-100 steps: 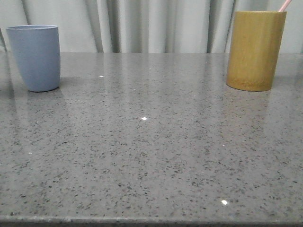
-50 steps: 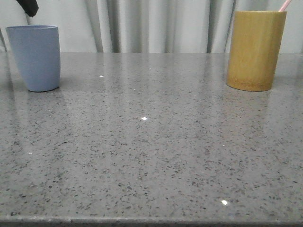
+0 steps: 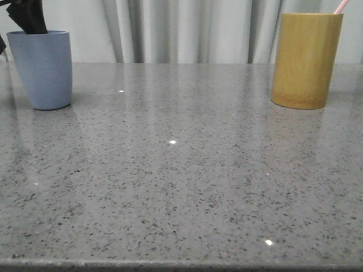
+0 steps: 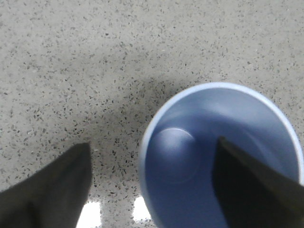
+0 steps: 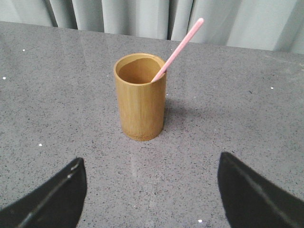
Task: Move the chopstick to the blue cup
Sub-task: 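Lower the left gripper onto the light blue cup rim and grasp it, then lift the blue cup with the left gripper and carry it toward the bamboo cup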
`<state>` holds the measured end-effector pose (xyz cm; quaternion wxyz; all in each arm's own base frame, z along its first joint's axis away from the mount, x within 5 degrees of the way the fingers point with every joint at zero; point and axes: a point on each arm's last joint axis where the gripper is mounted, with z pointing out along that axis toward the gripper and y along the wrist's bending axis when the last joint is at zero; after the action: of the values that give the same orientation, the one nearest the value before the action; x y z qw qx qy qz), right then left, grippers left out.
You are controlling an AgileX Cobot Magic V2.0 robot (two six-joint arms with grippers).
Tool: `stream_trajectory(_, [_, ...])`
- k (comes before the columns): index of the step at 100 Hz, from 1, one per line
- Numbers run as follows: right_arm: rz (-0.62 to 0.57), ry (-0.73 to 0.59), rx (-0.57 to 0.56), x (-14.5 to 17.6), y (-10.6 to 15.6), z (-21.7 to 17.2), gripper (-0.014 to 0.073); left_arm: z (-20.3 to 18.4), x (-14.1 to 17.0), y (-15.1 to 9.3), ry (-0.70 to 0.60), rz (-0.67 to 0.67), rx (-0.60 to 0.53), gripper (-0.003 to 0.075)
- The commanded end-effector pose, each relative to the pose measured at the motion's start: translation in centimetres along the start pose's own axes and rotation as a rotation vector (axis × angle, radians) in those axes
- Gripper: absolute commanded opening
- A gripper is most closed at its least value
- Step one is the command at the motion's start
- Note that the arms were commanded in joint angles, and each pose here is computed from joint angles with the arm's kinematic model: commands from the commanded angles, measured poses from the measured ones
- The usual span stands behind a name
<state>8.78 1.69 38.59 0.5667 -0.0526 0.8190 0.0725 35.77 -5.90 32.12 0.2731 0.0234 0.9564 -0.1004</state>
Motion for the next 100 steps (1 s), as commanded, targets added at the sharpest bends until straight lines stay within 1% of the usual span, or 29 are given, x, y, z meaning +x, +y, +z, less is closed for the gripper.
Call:
stream_trajectory(1, [0.000, -0.098, 0.004, -1.6, 0.0, -0.3, 0.0571, -2.5, -1.1, -0.7, -0.110, 0.003, 0.025, 0.0358])
stream_trajectory(4, [0.000, -0.098, 0.004, -1.6, 0.0, -0.3, 0.0571, -2.5, -1.1, -0.7, -0.110, 0.003, 0.025, 0.0299])
stream_trajectory(6, [0.000, -0.098, 0.004, -1.6, 0.0, -0.3, 0.0571, -2.5, -1.1, -0.7, -0.110, 0.002, 0.026, 0.0274])
stream_trajectory(20, [0.000, -0.099, 0.004, -1.6, 0.0, -0.3, 0.0571, -2.5, -1.1, -0.7, -0.110, 0.002, 0.026, -0.0002])
stream_trajectory(22, [0.000, -0.099, 0.004, -1.6, 0.0, -0.3, 0.0571, -2.5, -1.1, -0.7, -0.110, 0.002, 0.026, -0.0022])
stream_trajectory(40, [0.000, -0.100, 0.004, -1.6, 0.0, -0.3, 0.0571, -3.0, -1.3, -1.2, -0.094, -0.019, 0.063, -0.0019])
stream_trajectory(51, [0.000, -0.103, 0.004, -1.6, 0.0, -0.3, 0.0571, -4.3, -1.9, -2.2, -0.097, 0.002, 0.089, -0.0019])
stream_trajectory(65, [0.000, -0.110, 0.003, -1.7, 0.0, -0.3, 0.0571, -6.2, -2.5, -4.8, -0.112, 0.071, 0.134, -0.0019])
stream_trajectory(79, [0.000, -0.121, 0.003, -1.8, 0.0, -0.3, 0.0571, -8.1, -2.8, -8.3, -0.164, 0.158, 0.195, -0.0019])
stream_trajectory(93, [0.000, -0.123, 0.003, -1.8, 0.0, -0.3, 0.0571, -8.2, -3.0, -11.0, -0.180, 0.224, 0.227, -0.0019])
stream_trajectory(100, [0.000, -0.123, 0.003, -1.8, 0.0, -0.3, 0.0571, -7.7, -2.9, -12.2, -0.161, 0.246, 0.243, -0.0019])
